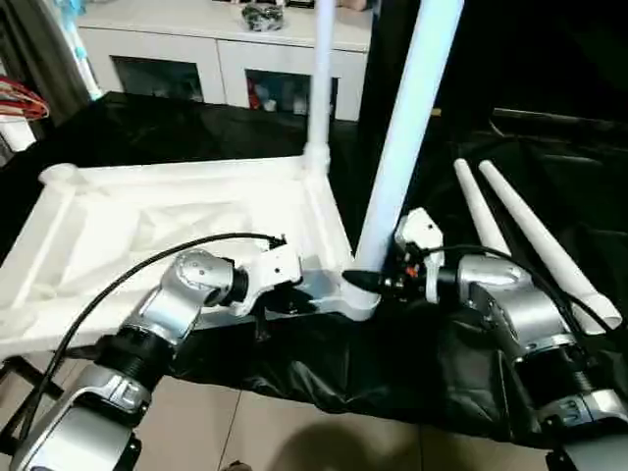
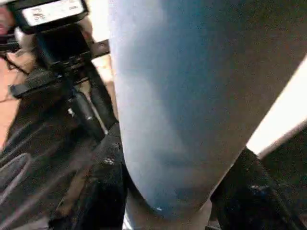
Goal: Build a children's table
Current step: Insert table leg to table base
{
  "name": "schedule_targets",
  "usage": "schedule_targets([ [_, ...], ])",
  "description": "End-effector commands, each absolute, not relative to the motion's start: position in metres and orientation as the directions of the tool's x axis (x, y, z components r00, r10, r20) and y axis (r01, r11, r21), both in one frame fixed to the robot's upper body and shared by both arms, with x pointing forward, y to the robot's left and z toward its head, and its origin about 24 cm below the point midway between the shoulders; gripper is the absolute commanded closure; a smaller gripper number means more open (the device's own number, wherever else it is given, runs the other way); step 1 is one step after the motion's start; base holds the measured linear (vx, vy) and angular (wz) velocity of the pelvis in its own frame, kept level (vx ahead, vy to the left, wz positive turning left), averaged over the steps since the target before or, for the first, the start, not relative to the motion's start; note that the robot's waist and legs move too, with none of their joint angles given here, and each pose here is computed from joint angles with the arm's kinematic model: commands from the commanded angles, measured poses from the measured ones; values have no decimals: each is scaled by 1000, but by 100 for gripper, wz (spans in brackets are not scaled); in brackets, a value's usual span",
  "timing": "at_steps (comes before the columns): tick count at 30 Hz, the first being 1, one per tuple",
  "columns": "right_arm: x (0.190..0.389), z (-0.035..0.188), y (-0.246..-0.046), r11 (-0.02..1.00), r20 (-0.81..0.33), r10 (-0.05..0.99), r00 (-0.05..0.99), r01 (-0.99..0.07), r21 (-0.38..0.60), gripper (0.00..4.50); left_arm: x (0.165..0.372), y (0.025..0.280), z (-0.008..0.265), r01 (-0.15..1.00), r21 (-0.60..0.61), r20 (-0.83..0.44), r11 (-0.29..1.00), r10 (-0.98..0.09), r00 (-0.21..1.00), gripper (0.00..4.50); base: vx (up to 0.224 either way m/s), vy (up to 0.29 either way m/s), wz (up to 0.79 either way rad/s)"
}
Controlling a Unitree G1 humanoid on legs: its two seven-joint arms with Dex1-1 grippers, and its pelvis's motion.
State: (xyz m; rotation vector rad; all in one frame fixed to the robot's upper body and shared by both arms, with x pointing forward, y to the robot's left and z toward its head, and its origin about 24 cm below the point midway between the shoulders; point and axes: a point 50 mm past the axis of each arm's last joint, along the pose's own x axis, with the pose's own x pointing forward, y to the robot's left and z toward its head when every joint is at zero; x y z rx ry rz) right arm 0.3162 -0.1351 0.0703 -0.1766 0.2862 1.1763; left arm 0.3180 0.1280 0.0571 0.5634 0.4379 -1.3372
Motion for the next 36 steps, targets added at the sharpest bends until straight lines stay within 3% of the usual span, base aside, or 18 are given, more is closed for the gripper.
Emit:
schedule_targets([
  [1, 296, 36, -131, 286, -416, 886, 204, -948, 144, 262, 327, 124, 77, 974, 206, -591, 96, -781, 202, 450, 0, 0, 0],
  [7, 304, 34, -130, 342, -412, 872, 263, -931, 130, 262, 333, 123, 83, 967, 212, -566, 144, -788, 242, 450, 0, 0, 0],
  [12, 330, 32, -128, 567, -420, 763, 492, -821, 67, 262, 341, 114, 90, 944, 213, -511, 251, -795, 327, 450, 0, 0, 0],
  [17, 345, 31, -122, 681, -427, 674, 603, -731, 43, 262, 351, 106, 95, 908, 232, -490, 348, -765, 418, 450, 0, 0, 0],
  [19, 358, 32, -113, 790, -433, 563, 704, -612, 33, 262, 364, 94, 101, 822, 248, -456, 513, -687, 566, 450, 0, 0, 0],
  [27, 364, 29, -109, 872, -434, 457, 776, -487, 47, 262, 372, 87, 102, 702, 264, -445, 661, -562, 697, 450, 27, -1, 1],
  [36, 364, 26, -99, 863, -441, 476, 761, -500, 69, 262, 370, 80, 102, 741, 246, -446, 625, -606, 659, 450, 6, -1, 0],
])
